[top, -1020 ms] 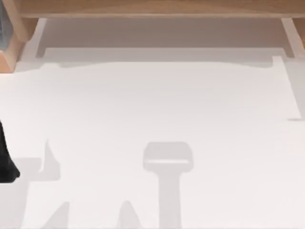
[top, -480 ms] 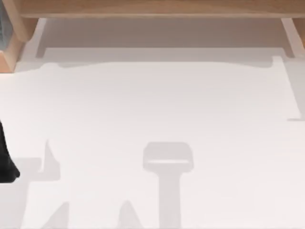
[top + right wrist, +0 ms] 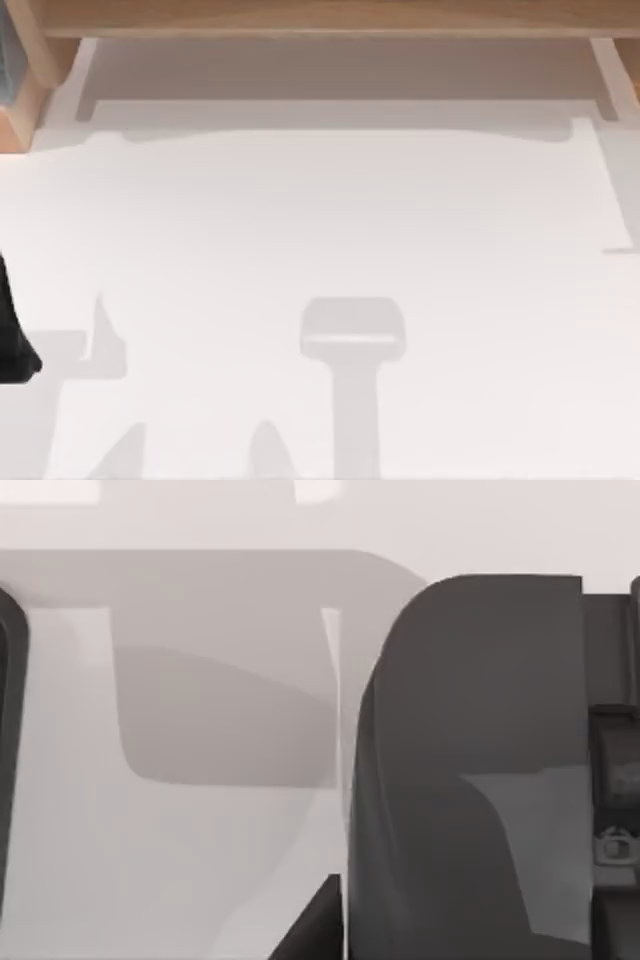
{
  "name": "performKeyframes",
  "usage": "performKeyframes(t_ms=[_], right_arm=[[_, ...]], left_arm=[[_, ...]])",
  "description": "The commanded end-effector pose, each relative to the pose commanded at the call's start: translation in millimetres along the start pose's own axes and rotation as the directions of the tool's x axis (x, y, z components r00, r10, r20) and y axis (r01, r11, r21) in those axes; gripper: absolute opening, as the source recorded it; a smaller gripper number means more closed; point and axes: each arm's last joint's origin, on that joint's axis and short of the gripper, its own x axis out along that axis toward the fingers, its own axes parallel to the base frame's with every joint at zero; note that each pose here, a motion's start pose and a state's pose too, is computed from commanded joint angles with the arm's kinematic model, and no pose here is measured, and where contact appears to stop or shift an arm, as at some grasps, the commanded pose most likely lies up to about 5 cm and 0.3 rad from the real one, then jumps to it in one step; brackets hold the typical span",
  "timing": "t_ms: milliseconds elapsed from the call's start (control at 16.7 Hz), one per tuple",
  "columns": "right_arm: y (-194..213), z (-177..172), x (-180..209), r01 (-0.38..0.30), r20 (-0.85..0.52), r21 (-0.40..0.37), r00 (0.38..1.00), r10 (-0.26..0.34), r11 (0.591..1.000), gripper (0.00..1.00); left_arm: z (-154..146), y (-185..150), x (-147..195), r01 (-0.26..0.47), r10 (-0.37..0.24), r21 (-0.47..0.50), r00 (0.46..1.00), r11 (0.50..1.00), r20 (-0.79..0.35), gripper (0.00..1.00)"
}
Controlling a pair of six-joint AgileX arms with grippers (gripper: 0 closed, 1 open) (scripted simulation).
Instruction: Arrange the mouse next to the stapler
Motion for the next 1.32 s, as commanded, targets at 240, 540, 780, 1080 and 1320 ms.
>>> performKeyframes(t_ms=[240, 540, 780, 1080, 1320], right_arm=[[0.0, 0.0, 0.0, 0.0, 0.0, 0.0, 1.0, 0.0, 1.0, 0.08], [0.0, 0.0, 0.0, 0.0, 0.0, 0.0, 1.0, 0.0, 1.0, 0.45], [0.0, 0.0, 0.0, 0.0, 0.0, 0.0, 1.0, 0.0, 1.0, 0.75], [0.0, 0.0, 0.0, 0.0, 0.0, 0.0, 1.0, 0.0, 1.0, 1.0], [0.0, 0.0, 0.0, 0.0, 0.0, 0.0, 1.0, 0.0, 1.0, 1.0]], left_arm=[[0.0, 0.0, 0.0, 0.0, 0.0, 0.0, 1.0, 1.0, 0.0, 1.0], [0.0, 0.0, 0.0, 0.0, 0.0, 0.0, 1.0, 1.0, 0.0, 1.0], [0.0, 0.0, 0.0, 0.0, 0.0, 0.0, 1.0, 1.0, 0.0, 1.0], [0.0, 0.0, 0.0, 0.0, 0.0, 0.0, 1.0, 1.0, 0.0, 1.0], [0.0, 0.0, 0.0, 0.0, 0.0, 0.0, 1.0, 1.0, 0.0, 1.0]])
